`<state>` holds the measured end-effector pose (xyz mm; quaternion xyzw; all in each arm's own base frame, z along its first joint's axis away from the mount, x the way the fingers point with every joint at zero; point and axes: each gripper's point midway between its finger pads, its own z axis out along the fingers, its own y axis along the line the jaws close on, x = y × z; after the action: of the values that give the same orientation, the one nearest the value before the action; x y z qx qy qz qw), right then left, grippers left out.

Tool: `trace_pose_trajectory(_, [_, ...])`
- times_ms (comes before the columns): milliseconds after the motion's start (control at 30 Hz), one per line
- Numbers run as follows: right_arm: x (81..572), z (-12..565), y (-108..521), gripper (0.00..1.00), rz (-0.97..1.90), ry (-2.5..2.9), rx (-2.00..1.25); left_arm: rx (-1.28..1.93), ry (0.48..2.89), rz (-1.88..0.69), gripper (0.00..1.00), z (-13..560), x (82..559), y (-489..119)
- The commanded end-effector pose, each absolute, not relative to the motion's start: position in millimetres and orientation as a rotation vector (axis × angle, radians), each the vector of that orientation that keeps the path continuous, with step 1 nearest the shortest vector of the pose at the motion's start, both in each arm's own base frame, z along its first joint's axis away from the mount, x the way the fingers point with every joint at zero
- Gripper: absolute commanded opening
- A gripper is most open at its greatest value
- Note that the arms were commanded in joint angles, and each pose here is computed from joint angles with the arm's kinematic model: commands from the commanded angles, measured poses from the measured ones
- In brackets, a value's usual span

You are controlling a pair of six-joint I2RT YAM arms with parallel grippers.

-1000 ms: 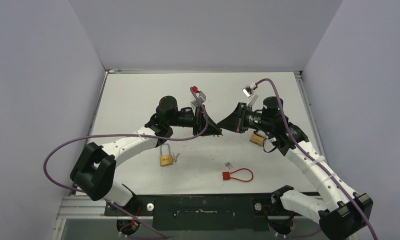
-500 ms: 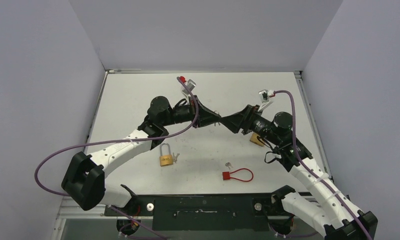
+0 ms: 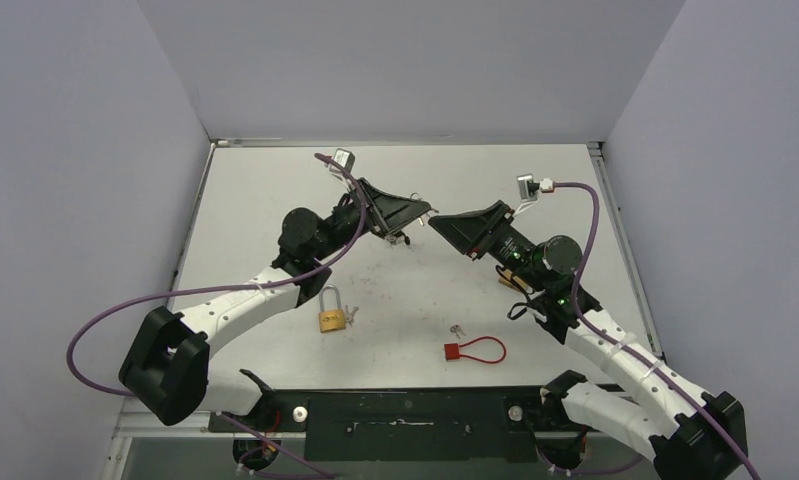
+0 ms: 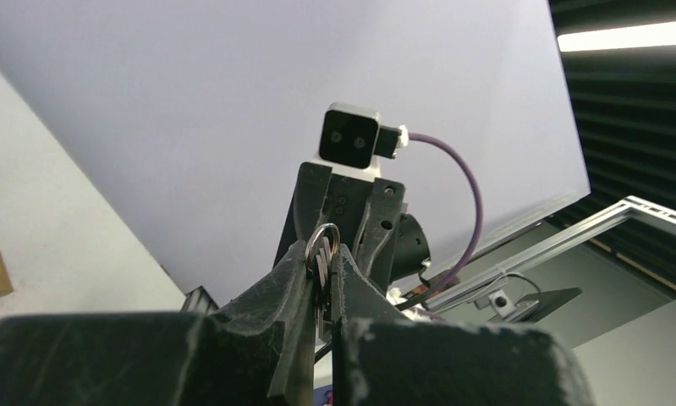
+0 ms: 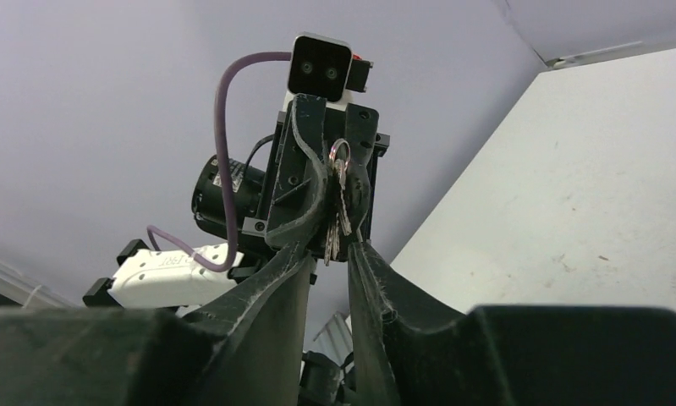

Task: Unlock with the key
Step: Pick up the key from the center of the board.

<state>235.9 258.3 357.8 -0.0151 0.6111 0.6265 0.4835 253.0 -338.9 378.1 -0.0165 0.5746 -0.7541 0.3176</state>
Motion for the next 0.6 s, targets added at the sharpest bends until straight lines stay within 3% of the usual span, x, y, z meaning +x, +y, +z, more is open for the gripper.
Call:
trace_pose_trajectory(0, [233.0, 392.6, 256.0, 0.21, 1.558, 1.339, -0.037, -0.089, 1.320, -2.097, 0.00, 422.0, 245.0, -321.8])
trace_pose_trajectory(267, [238.6, 391.8, 261.3, 0.21, 1.550, 1.355, -0.034, -0.095, 1.328, -2.101, 0.00, 418.9, 244.2, -321.6])
trace_pose_trajectory(433, [239.0, 394.7, 262.9, 0.27, 1.543, 1.356, -0.049, -0.089, 1.337, -2.093, 0.00, 415.5, 244.7, -322.6])
trace_pose_trajectory(567, [240.3, 394.3, 266.5, 0.18, 1.548, 1.368, -0.056, -0.079, 1.342, -2.090, 0.00, 414.2, 245.2, -324.3])
